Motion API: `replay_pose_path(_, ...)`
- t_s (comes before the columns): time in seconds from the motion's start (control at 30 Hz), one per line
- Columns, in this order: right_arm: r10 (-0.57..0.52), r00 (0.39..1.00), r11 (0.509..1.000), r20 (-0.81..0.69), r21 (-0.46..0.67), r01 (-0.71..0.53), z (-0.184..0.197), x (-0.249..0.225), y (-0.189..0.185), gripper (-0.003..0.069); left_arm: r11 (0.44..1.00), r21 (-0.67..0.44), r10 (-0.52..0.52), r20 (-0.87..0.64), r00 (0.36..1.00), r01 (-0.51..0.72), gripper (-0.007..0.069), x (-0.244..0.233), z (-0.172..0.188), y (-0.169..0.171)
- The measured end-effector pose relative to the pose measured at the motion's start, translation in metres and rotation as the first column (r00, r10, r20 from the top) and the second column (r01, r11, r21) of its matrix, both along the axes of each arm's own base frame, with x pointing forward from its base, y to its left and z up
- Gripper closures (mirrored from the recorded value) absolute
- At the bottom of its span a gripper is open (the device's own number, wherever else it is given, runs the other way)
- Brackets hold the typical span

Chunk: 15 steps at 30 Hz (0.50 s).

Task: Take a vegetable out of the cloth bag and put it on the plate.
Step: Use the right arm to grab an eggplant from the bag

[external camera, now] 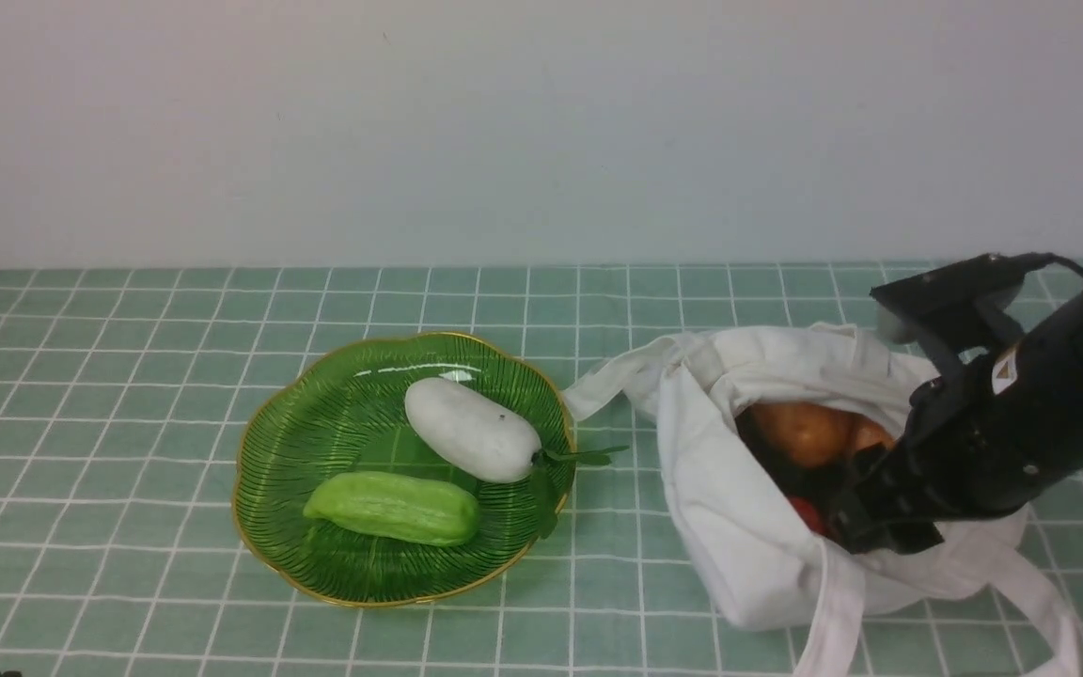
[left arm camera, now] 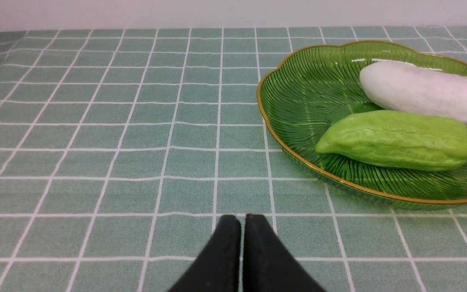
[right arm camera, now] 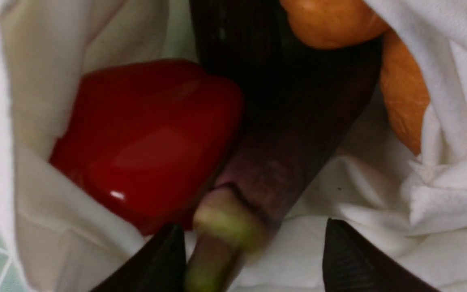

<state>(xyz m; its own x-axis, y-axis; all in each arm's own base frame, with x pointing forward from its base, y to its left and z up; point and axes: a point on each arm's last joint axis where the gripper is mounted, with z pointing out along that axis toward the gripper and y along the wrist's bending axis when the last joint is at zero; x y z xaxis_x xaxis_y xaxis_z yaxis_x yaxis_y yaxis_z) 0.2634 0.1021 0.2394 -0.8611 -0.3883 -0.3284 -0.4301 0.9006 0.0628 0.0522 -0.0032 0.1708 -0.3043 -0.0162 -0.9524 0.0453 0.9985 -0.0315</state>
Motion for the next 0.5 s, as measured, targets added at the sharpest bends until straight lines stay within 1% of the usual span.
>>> replay_pose_path(0.1,0.001,1.000,1.000,-0.011,-0.007,-0.001,-0.004,0.002,0.001,0.0307,1.000,0.000,0.000,0.000,1.000,0.000,0.0633,0.000,0.000,0.000)
replay_pose_path(0.13,0.001,1.000,1.000,-0.013,-0.008,-0.001,-0.006,0.003,0.001,0.0340,1.000,0.000,0.000,0.000,1.000,0.000,0.0633,0.000,0.000,0.000)
replay_pose_path(0.17,0.001,1.000,1.000,-0.014,-0.008,-0.001,-0.006,0.003,0.001,0.0340,1.000,0.000,0.000,0.000,1.000,0.000,0.0633,0.000,0.000,0.000)
replay_pose_path(0.2,0.002,1.000,1.000,-0.015,-0.010,-0.002,-0.008,0.004,0.002,0.0388,1.000,0.000,0.000,0.000,1.000,0.000,0.0633,0.000,0.000,0.000)
replay_pose_path(0.27,0.003,1.000,1.000,-0.013,-0.009,-0.003,-0.008,0.005,0.002,0.0452,1.000,0.000,0.000,0.000,1.000,0.000,0.0633,0.000,0.000,0.000)
replay_pose_path(0.43,0.005,1.000,1.000,-0.012,-0.011,-0.005,-0.007,0.004,0.002,0.0453,1.000,0.000,0.000,0.000,1.000,0.000,0.0633,0.000,0.000,0.000)
replay_pose_path(0.5,0.009,1.000,1.000,-0.009,-0.014,-0.009,0.003,-0.001,0.000,0.0453,1.000,0.000,0.000,0.000,1.000,0.000,0.0633,0.000,0.000,0.000)
